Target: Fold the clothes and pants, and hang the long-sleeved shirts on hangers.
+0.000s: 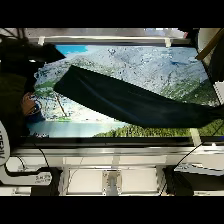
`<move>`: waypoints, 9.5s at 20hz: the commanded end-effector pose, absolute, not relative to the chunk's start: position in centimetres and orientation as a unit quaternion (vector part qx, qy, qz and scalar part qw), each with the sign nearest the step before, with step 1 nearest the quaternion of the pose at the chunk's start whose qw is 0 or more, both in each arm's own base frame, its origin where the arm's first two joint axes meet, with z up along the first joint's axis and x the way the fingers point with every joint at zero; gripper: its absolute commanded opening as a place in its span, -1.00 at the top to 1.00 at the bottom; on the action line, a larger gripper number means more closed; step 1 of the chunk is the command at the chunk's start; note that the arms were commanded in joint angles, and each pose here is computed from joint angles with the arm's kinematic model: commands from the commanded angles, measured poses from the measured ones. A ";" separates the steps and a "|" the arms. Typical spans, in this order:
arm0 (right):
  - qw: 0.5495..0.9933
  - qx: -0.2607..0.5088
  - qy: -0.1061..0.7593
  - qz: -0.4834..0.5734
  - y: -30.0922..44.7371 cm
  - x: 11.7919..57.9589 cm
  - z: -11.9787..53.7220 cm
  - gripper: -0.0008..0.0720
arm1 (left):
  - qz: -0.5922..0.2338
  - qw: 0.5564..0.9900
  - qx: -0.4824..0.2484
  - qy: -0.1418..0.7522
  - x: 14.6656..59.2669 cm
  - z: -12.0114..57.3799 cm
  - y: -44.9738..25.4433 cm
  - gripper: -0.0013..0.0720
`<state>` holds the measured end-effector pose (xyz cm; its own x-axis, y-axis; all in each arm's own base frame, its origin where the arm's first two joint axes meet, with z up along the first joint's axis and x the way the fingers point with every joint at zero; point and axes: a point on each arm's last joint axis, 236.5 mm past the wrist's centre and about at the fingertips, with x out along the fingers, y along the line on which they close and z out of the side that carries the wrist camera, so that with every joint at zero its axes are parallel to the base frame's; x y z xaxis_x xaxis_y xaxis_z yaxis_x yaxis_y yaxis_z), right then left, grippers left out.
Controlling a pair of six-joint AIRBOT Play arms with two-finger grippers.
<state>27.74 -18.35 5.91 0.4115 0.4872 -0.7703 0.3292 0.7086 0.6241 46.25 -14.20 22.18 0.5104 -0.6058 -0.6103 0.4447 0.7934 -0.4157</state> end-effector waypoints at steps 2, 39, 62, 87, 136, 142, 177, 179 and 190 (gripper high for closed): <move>0.787 0.406 0.460 0.059 -16.4 29.1 12.0 0.90 | -0.367 0.854 0.004 0.370 44.7 20.0 -26.6 0.93; 0.836 0.051 0.511 0.195 14.0 45.7 9.6 -0.41 | -0.256 0.851 -0.093 0.449 51.5 12.4 -14.7 0.92; 0.679 0.479 0.550 0.086 9.0 34.5 -9.8 -0.89 | -0.261 0.850 -0.088 0.448 51.4 12.4 -15.1 0.92; 0.787 0.249 0.534 0.184 -1.0 40.0 9.9 0.91 | -0.425 0.781 -0.005 0.457 43.2 3.2 -41.7 0.93; 0.692 0.406 0.585 0.116 13.5 41.5 -1.7 -0.99 | -0.321 0.798 -0.033 0.509 44.8 14.6 -13.4 0.92; 0.608 0.456 0.628 0.170 18.0 41.1 -8.2 -0.99 | -0.322 0.797 -0.034 0.510 44.7 14.6 -13.4 0.92; 0.623 0.488 0.466 -0.395 -29.5 7.7 3.9 0.85 | -0.312 0.801 -0.047 0.509 45.1 14.8 -13.4 0.92; 0.605 0.499 0.473 -0.401 -28.7 6.9 4.1 -0.26 | -0.312 0.801 -0.047 0.509 45.1 14.8 -13.4 0.92; 0.919 0.257 0.269 0.130 -4.9 34.1 26.6 0.90 | -0.322 0.814 -0.047 0.481 44.0 17.8 -13.9 0.92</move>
